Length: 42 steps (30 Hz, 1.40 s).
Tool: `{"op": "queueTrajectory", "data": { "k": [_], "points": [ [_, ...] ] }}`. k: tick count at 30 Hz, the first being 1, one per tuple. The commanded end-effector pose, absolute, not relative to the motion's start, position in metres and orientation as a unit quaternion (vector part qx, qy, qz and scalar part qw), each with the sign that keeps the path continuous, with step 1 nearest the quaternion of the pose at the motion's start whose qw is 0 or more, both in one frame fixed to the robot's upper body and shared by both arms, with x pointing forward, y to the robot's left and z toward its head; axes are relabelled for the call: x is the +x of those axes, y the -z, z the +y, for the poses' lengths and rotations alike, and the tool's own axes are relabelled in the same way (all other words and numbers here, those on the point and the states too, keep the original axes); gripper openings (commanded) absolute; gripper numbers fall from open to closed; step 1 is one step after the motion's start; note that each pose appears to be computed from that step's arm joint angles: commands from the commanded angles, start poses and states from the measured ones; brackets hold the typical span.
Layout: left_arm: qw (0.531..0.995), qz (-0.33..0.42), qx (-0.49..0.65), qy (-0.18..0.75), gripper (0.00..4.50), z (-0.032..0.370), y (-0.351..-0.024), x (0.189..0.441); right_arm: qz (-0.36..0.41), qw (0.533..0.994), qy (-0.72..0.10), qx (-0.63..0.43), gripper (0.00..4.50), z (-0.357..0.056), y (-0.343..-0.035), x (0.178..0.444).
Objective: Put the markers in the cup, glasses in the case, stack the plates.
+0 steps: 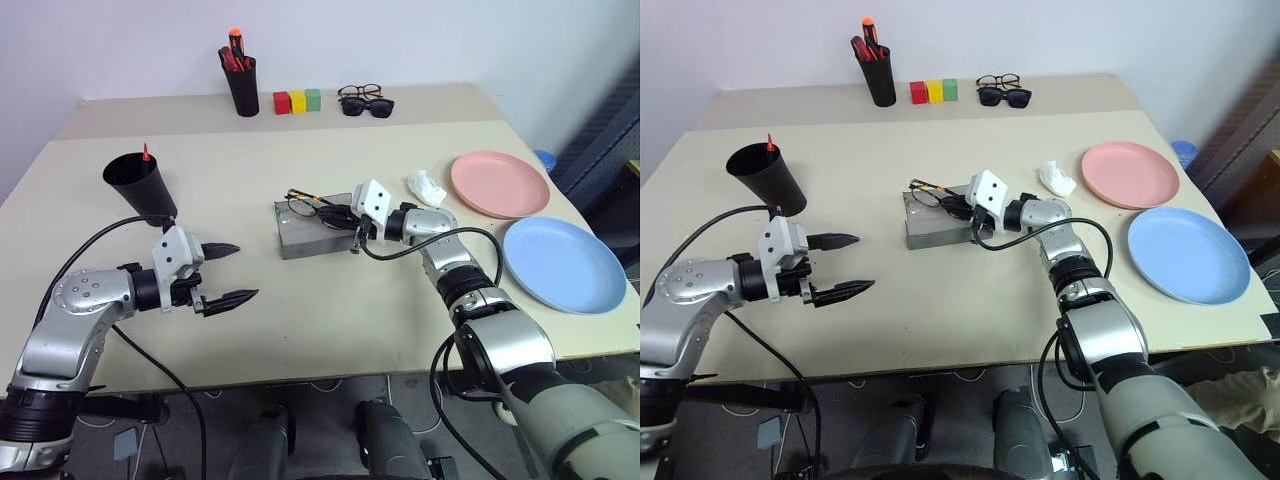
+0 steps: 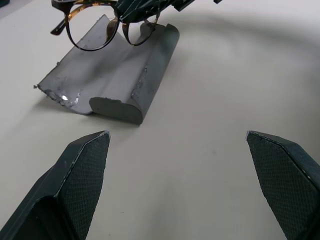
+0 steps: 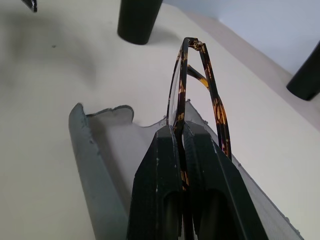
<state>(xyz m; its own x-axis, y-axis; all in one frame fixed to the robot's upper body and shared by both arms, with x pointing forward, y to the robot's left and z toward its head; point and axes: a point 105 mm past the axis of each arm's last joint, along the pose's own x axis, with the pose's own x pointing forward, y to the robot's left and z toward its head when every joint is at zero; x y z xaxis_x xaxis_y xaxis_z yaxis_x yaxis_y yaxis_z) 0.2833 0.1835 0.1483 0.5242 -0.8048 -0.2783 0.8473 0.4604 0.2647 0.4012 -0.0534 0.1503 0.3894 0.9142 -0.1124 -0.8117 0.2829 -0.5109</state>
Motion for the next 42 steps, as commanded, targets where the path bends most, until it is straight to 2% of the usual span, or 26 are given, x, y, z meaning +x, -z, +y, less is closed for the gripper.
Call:
{"op": "queueTrajectory", "data": {
  "k": [1,6,10,16,21,25,28,35,39,42],
  "points": [
    [0.857,0.035,0.199,0.475,4.5,0.186,-0.163,0.282,-0.124,0.778,-0.551,-0.276,0.03,-0.049,-0.163,0.4],
    [0.856,0.033,0.198,0.476,4.5,0.184,-0.163,0.283,-0.113,0.774,-0.554,-0.285,0.03,-0.054,-0.162,0.401],
    [0.856,0.032,0.197,0.476,4.5,0.183,-0.163,0.285,-0.109,0.774,-0.55,-0.295,1.47,-0.057,-0.161,0.402],
    [0.871,0.014,0.181,0.456,4.5,0.183,-0.173,0.301,-0.108,0.78,-0.541,-0.294,4.43,-0.069,-0.162,0.403],
    [0.896,-0.008,0.187,0.402,4.5,0.188,-0.188,0.337,-0.13,0.796,-0.518,-0.285,4.43,-0.098,-0.181,0.399],
    [0.908,-0.004,0.206,0.366,4.5,0.19,-0.19,0.37,-0.121,0.814,-0.494,-0.28,4.43,-0.132,-0.185,0.378],
    [0.908,0.012,0.203,0.366,3.68,0.183,-0.191,0.395,-0.073,0.83,-0.472,-0.288,4.5,-0.164,-0.17,0.346],
    [0.902,0.038,0.236,0.36,0.05,0.16,-0.2,0.44,0.028,0.88,-0.399,-0.257,4.5,-0.21,-0.143,0.277],
    [0.885,0.058,0.271,0.374,0.01,0.144,-0.2,0.451,0.058,0.898,-0.359,-0.247,4.5,-0.226,-0.139,0.252],
    [0.88,0.06,0.285,0.376,0.01,0.139,-0.2,0.454,0.065,0.905,-0.345,-0.241,4.5,-0.229,-0.139,0.245]
  ]
}}
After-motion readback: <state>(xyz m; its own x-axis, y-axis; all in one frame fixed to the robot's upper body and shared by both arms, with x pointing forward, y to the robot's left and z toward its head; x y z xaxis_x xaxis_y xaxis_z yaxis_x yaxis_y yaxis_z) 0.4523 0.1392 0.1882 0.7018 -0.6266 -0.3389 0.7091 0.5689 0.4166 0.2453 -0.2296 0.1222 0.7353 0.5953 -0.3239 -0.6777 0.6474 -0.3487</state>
